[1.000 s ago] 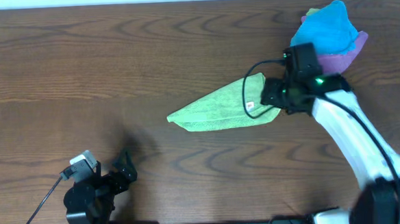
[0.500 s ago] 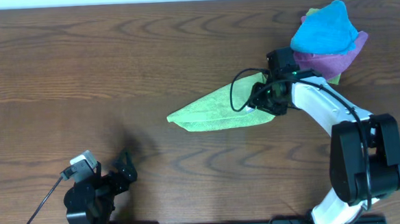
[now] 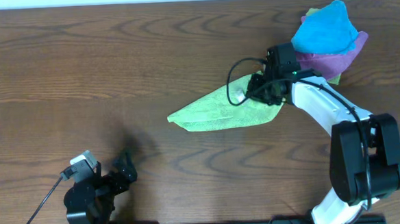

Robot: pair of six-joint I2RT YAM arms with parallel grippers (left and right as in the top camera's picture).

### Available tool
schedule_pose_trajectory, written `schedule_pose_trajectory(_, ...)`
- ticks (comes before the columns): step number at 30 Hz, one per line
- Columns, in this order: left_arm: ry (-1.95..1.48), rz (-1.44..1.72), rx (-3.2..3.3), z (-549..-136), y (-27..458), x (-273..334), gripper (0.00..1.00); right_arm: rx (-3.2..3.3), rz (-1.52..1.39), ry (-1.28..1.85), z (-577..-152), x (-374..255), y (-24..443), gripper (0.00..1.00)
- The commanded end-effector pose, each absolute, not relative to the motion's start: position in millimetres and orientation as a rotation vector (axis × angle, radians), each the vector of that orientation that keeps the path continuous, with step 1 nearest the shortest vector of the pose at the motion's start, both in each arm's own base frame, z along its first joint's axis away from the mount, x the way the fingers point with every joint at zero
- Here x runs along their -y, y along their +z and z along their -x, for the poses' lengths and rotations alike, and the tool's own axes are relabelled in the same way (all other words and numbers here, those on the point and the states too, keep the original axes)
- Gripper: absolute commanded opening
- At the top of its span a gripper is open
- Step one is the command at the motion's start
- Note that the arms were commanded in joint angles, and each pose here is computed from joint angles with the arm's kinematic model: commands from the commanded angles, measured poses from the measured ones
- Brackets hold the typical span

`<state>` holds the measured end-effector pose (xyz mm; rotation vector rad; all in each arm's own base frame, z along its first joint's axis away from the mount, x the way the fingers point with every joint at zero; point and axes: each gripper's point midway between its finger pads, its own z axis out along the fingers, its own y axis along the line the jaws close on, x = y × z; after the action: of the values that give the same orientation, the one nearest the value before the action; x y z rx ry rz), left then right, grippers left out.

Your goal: Fold the cloth

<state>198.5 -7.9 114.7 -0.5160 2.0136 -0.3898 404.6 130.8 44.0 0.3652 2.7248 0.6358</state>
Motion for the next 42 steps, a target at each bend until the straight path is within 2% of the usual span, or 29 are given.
schedule_pose_trajectory(1,-0.401,0.523,-2.017,-198.0,112.2,8.8,0.95,-2.576,-0.275,0.765,-438.6,-149.6,83.3,0.02)
schedule_pose_trajectory(7,-0.401,0.523,-2.017,-198.0,112.2,8.8,0.95,-2.236,-0.278,0.634,-514.7,-138.5,140.5,0.02)
schedule_pose_trajectory(8,-0.4,0.523,-2.017,-198.0,112.1,8.8,0.96,-2.202,-0.285,0.613,-523.7,-135.7,142.4,0.06)
schedule_pose_trajectory(12,-0.4,0.523,-2.017,-198.0,112.2,8.8,0.95,-2.137,-0.286,0.579,-544.0,-132.7,137.7,0.52)
schedule_pose_trajectory(15,-0.4,0.523,-2.017,-198.0,112.2,8.8,0.95,-2.166,-0.29,0.578,-539.4,-132.7,133.6,0.66)
schedule_pose_trajectory(21,-0.399,0.523,-2.017,-198.0,112.1,8.6,0.95,-2.264,-0.234,0.665,-517.4,-147.6,129.6,0.74)
schedule_pose_trajectory(25,-0.395,0.533,-2.046,-194.3,105.5,8.8,0.95,-2.381,-0.179,0.525,-495.5,-131.6,116.1,0.81)
schedule_pose_trajectory(30,-0.408,0.52,-2.026,-197.0,110.7,10.4,0.95,-2.569,-0.197,0.249,-453.9,-88.1,99.4,0.85)
schedule_pose_trajectory(37,-0.461,0.483,-2.013,-200.7,128.5,18.5,0.96,-2.842,-0.318,0.132,-387.5,-53.2,79.7,0.91)
schedule_pose_trajectory(42,-0.472,0.495,-2.077,-204.6,139.1,21.3,0.96,-2.936,-0.416,0.044,-362.3,-30.7,72.9,0.94)
